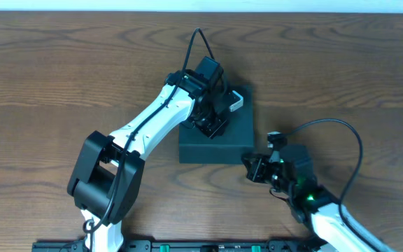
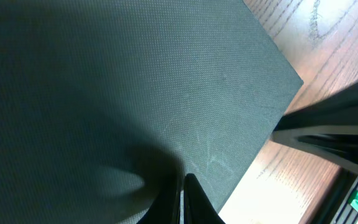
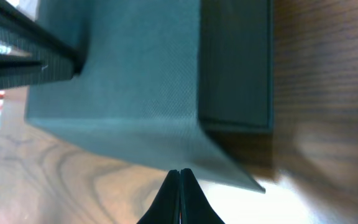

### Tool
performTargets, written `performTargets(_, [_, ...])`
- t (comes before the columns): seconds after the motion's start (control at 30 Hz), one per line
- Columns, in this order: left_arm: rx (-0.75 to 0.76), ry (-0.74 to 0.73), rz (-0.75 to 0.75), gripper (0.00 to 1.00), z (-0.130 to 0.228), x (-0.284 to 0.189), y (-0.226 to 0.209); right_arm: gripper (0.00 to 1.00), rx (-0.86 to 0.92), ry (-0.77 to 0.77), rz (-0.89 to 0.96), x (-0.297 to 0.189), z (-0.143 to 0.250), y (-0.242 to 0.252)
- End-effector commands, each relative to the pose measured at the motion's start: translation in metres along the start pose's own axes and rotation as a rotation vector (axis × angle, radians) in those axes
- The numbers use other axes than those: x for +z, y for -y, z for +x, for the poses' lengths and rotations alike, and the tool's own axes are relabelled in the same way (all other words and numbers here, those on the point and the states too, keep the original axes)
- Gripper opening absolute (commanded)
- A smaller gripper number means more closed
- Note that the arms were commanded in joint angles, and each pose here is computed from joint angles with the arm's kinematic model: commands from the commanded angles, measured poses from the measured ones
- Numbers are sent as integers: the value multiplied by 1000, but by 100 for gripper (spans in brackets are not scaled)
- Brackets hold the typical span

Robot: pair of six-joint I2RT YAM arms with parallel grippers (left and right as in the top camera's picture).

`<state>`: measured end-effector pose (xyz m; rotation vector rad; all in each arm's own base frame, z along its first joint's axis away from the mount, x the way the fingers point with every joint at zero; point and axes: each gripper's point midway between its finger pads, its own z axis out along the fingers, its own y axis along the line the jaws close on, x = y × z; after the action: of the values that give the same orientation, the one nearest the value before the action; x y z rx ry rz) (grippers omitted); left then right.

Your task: Pack container

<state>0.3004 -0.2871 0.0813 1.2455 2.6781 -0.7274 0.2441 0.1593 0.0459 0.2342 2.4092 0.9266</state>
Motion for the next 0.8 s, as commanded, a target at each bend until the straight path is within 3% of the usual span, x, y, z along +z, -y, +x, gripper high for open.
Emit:
performTargets(0.0, [-12,-31,-21,6,11,4,-4,2,51,41,80,13,-3,15])
performTargets(0.23, [-12,-32,-22,5,11,4,-4,2,49,101,59,28,-17,15])
performTargets(0.43, [-18,-26,-24,5,10,-8,0,2,44,32,-26,24,-7,-4])
performTargets(0.63, [-19,85,-62,6,6,-80,17,2,-25,59,-90,-5,-19,-34])
performTargets(0.77, [-17,204,-109,6,19,-146,34,2,-195,96,-79,-44,-33,-58])
